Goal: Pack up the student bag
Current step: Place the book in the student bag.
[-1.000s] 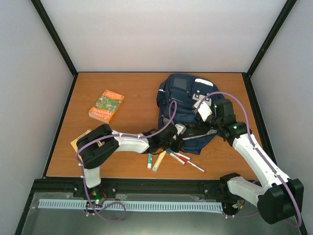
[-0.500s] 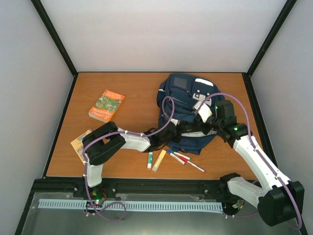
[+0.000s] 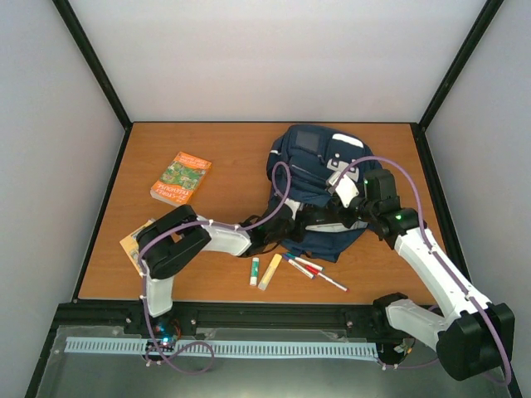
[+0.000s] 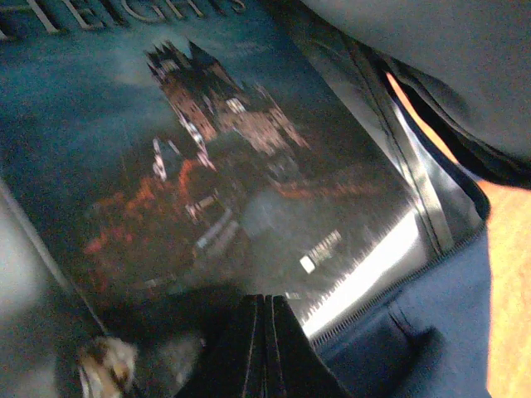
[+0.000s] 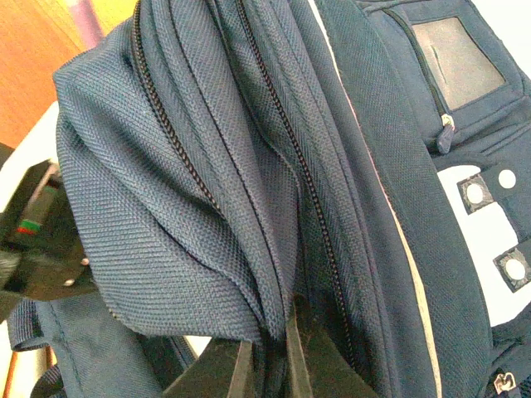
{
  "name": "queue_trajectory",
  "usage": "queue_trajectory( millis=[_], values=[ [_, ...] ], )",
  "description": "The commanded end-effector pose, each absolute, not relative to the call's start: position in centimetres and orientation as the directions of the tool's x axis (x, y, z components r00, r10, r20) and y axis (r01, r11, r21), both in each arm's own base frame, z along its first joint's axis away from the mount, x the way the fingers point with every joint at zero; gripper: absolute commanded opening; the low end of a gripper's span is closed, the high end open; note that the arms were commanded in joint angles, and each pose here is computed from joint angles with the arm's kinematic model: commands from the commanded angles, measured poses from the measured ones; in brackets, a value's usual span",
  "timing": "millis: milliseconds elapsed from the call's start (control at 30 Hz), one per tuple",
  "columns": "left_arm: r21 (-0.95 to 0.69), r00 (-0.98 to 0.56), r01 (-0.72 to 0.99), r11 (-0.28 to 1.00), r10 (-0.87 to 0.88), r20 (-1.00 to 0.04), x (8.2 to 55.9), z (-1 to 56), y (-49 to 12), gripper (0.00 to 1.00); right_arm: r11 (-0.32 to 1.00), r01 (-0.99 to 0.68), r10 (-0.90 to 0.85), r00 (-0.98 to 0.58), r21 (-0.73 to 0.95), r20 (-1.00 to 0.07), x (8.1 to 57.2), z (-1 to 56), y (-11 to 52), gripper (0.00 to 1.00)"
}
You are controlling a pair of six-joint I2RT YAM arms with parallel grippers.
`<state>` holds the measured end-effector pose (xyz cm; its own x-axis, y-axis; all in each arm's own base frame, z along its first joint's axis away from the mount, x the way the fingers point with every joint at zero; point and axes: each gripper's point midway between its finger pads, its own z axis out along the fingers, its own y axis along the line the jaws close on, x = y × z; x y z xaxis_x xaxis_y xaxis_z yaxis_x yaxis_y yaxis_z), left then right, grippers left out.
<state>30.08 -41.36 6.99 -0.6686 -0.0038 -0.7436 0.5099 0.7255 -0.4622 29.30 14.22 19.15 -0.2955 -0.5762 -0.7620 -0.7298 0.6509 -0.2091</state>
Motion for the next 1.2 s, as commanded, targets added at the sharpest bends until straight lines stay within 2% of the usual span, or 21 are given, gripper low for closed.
queue_trajectory(
  millis=[0,400,633,967,1167],
  values=[
    [-0.471,-0.649,0.586,0.659,0.033,-0.76,27.9,9.2,-42.0,0.01,0.647,-0.731,-0.545,-0.246,-0.216,-0.802,29.8,20.7,15.0,0.03],
    [-0.335,-0.698,0.493,0.803,0.135,-0.703,27.9,3.2,-40.1,0.01,0.649,-0.732,-0.538,-0.246,-0.209,-0.807,29.6,20.8,15.0,0.03],
    [-0.257,-0.649,0.383,0.887,0.061,-0.758,30.1,3.8,-37.8,0.01,0.637,-0.743,-0.536,-0.236,-0.205,-0.81,29.2,21.0,15.2,0.03],
    [-0.273,-0.562,0.367,0.889,-0.022,-0.827,33.9,6.8,-40.9,0.01,0.609,-0.772,-0.533,-0.229,-0.182,-0.815,28.5,20.8,15.7,0.03],
    [-0.245,-0.527,0.266,0.933,-0.072,-0.847,36.4,6.6,-39.5,0.01,0.607,-0.774,-0.534,-0.231,-0.179,-0.813,28.4,20.7,15.8,0.03]
  ],
)
